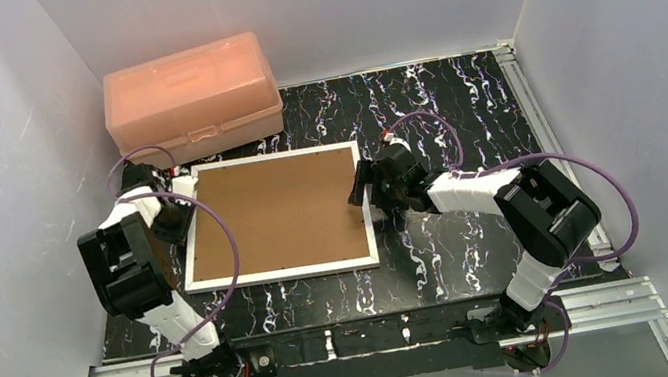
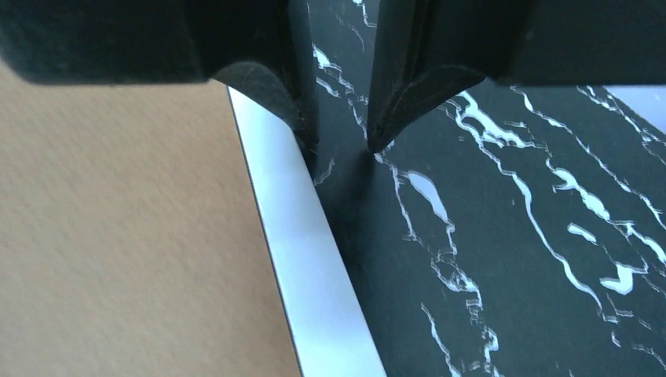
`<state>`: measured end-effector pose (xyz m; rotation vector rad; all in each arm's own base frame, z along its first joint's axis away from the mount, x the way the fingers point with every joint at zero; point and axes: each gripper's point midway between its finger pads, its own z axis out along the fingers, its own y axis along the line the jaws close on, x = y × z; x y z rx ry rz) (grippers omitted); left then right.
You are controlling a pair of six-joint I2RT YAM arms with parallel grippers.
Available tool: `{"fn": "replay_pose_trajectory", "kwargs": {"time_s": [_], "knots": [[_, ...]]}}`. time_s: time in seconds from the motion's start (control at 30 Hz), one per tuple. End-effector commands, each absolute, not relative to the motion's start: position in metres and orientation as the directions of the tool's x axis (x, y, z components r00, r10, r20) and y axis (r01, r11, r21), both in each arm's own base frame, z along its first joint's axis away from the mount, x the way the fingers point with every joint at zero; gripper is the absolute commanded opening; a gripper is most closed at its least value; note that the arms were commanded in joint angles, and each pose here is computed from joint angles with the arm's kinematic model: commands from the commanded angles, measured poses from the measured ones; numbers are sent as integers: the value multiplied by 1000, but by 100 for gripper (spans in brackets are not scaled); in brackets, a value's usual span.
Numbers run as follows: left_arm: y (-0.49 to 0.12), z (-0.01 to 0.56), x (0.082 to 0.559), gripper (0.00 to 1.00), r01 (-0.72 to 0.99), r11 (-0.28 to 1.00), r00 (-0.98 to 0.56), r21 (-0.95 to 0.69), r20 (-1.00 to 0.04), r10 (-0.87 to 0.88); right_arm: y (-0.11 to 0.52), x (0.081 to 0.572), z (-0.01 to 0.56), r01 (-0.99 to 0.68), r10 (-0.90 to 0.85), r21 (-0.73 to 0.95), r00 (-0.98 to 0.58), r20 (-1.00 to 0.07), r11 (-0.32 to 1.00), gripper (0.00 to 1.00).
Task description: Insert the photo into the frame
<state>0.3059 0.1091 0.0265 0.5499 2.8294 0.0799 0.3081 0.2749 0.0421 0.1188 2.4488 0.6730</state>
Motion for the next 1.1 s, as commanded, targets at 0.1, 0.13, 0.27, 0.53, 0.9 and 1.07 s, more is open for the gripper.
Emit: {"fn": "replay_pose_trajectory", "kwargs": {"time_s": [0.1, 0.13, 0.27, 0.53, 0.9, 1.07], "knots": [[67, 16, 321, 28, 396, 918, -874, 32, -294, 388, 276, 288, 6, 4, 213, 432, -874, -436, 902, 99], [55, 18, 320, 27, 407, 913, -872, -19, -306, 383, 281, 286, 4, -1, 209, 444, -882, -423, 896, 99], [19, 29, 309, 27, 431, 877, -879, -210, -319, 356, 290, 279, 0, -4, 206, 468, -895, -397, 884, 99], [-38, 77, 311, 27, 415, 757, -891, -505, -395, 225, 289, 267, -1, -16, 197, 492, -904, -378, 871, 99], [-28, 112, 317, 24, 425, 729, -885, -536, -417, 209, 266, 262, 8, -11, 194, 480, -907, -374, 877, 99], [38, 126, 335, 21, 436, 832, -852, -343, -454, 259, 237, 276, 27, 2, 211, 430, -872, -441, 903, 93]]}}
